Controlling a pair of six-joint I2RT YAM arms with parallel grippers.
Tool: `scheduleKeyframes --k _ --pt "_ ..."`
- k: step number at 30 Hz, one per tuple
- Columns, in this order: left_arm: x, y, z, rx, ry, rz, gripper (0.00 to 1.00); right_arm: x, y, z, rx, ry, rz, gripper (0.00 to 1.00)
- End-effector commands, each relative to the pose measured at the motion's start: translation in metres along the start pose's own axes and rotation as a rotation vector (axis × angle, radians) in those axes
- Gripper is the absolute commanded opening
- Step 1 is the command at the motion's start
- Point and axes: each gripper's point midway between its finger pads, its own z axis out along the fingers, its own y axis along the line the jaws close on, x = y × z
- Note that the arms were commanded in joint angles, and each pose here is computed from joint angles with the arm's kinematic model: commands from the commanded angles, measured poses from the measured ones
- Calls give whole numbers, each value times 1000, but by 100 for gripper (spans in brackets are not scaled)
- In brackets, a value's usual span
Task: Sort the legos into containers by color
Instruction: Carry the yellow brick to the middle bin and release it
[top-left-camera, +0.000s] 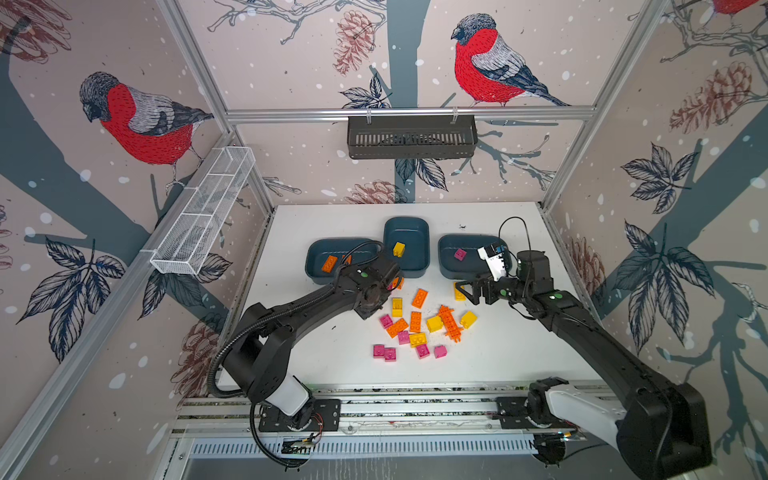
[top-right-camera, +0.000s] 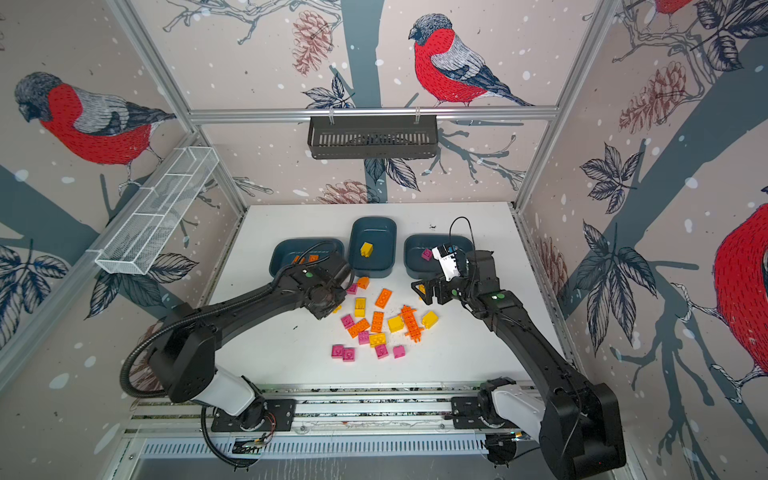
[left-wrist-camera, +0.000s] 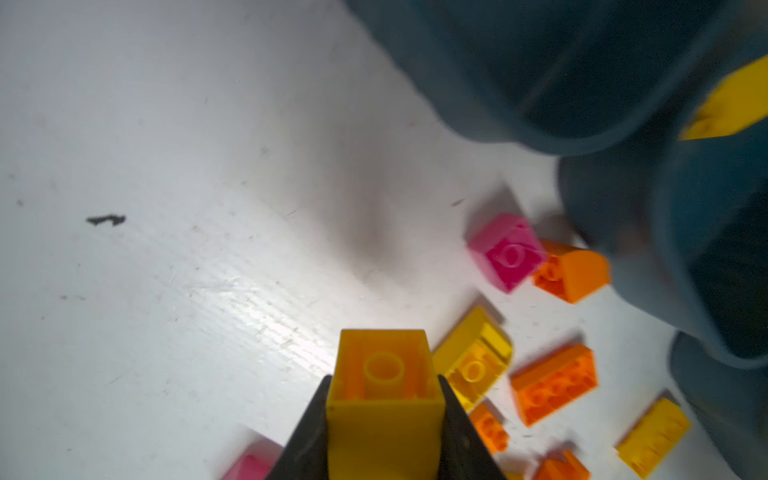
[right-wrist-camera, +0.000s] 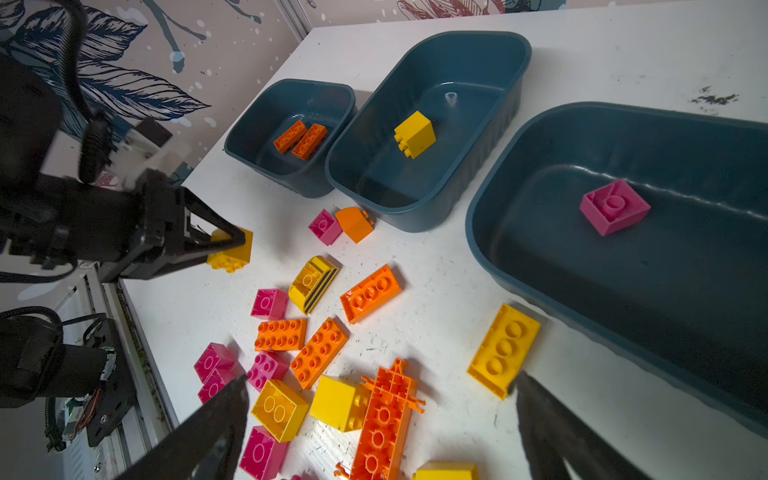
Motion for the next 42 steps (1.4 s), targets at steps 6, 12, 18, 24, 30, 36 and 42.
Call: scheduleKeyframes --k 6,12,18,24,30,36,42 --pt "-54 -78 -22 55 -160 374 27 -11 0 -1 4 -23 -27 99" --pt "-65 -123 9 11 -172 561 27 -12 -3 -4 18 -27 -26 99" --pt "-62 -141 54 -3 -123 632 27 -13 -6 -7 29 -30 -29 100" --pt "-62 -147 84 -35 -90 662 36 -15 -9 -9 39 -29 -32 99" --pt "-66 -139 76 -80 -85 680 70 -17 -10 -12 47 -33 -37 99" --pt "-57 -122 39 -32 -50 650 76 -20 -11 -13 48 -40 -36 100" --pt "-25 -82 5 -14 1 609 77 -19 -10 -11 40 -39 -29 99"
